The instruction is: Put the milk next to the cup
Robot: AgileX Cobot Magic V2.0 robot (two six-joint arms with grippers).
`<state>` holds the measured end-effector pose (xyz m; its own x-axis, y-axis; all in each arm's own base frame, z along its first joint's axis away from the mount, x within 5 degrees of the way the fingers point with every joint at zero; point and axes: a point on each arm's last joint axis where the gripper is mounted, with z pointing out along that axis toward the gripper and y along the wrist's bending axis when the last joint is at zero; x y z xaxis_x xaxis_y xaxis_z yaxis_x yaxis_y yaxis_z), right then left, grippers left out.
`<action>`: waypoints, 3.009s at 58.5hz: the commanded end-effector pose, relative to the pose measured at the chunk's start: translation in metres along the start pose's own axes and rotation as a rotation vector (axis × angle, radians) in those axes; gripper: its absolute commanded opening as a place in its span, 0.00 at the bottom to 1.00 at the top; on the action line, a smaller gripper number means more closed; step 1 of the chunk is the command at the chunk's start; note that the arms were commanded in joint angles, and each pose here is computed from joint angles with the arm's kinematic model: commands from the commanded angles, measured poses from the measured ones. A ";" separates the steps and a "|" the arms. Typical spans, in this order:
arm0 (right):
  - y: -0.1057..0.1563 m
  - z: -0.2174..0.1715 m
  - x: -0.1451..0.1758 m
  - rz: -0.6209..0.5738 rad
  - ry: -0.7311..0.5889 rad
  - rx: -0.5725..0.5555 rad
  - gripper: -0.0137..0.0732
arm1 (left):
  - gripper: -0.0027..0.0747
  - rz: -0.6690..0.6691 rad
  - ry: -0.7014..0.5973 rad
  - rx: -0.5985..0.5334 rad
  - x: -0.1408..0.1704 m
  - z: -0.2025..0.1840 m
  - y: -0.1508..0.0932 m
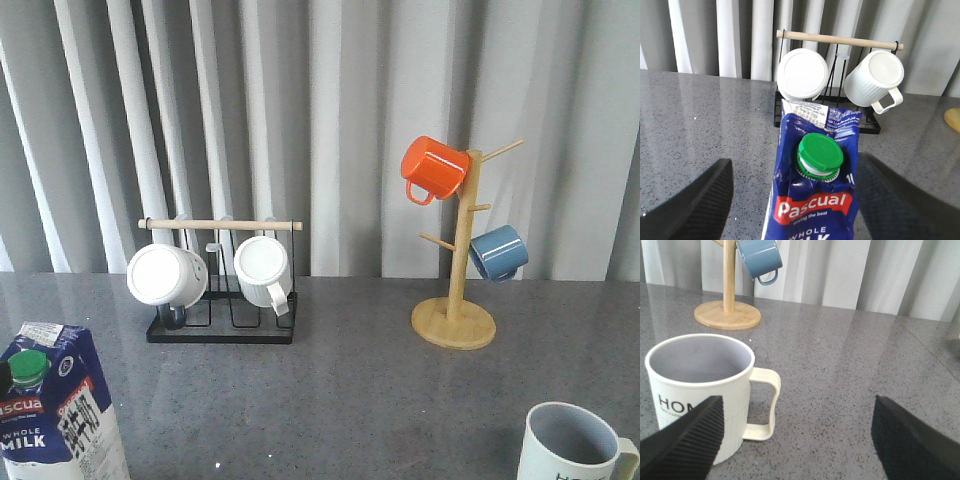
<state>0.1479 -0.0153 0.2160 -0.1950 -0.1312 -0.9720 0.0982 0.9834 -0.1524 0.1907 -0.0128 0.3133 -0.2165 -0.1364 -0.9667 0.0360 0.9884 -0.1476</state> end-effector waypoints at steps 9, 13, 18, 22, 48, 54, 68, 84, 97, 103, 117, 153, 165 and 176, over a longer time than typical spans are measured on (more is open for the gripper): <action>-0.001 0.027 0.004 0.015 -0.017 0.027 0.82 | 0.69 -0.015 -0.121 0.032 -0.021 -0.004 -0.005; 0.000 0.034 0.009 0.038 -0.012 0.032 0.82 | 0.69 -0.015 -0.121 0.032 -0.021 -0.004 -0.005; 0.001 0.040 0.013 0.057 -0.012 0.034 0.82 | 0.69 -0.015 -0.121 0.032 -0.021 -0.004 -0.005; 0.002 0.044 0.015 0.048 -0.020 0.026 0.82 | 0.69 -0.015 -0.121 0.032 -0.021 -0.004 -0.005; 0.006 0.066 0.026 0.043 0.000 0.006 0.82 | 0.69 -0.015 -0.121 0.032 -0.021 -0.004 -0.005; 0.002 0.068 0.029 0.056 0.012 0.026 0.82 | 0.69 -0.015 -0.121 0.032 -0.021 -0.004 -0.005; -0.009 0.069 0.029 0.100 -0.006 0.067 0.82 | 0.69 -0.015 -0.121 0.032 -0.021 -0.004 -0.005; -0.006 0.073 0.024 0.074 -0.024 0.032 0.82 | 0.69 -0.015 -0.121 0.032 -0.021 -0.004 -0.005; -0.006 0.081 0.024 0.068 -0.022 0.022 0.82 | 0.69 -0.015 -0.121 0.032 -0.021 -0.004 -0.005; -0.005 0.086 0.022 0.057 -0.027 0.009 0.82 | 0.69 -0.015 -0.121 0.032 -0.021 -0.004 -0.005; -0.005 0.104 0.024 0.054 -0.008 0.002 0.78 | 0.69 -0.015 -0.121 0.032 -0.021 -0.004 -0.005; 0.040 0.118 -0.019 0.194 -0.085 -0.213 0.15 | 0.69 -0.015 -0.121 0.032 -0.021 -0.004 -0.005; 0.094 0.129 -0.047 0.186 -0.105 -0.292 0.15 | 0.69 -0.015 -0.121 0.032 -0.021 -0.004 -0.005; 0.137 0.137 -0.044 0.191 -0.053 -0.322 0.15 | 0.69 -0.015 -0.121 0.032 -0.021 -0.004 -0.005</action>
<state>0.2958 0.0928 0.1965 -0.2495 0.0357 -0.9677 -0.1870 0.9787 0.0844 0.1907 -0.0128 0.3133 -0.2165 -0.1364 -0.9667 0.0360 0.9884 -0.1476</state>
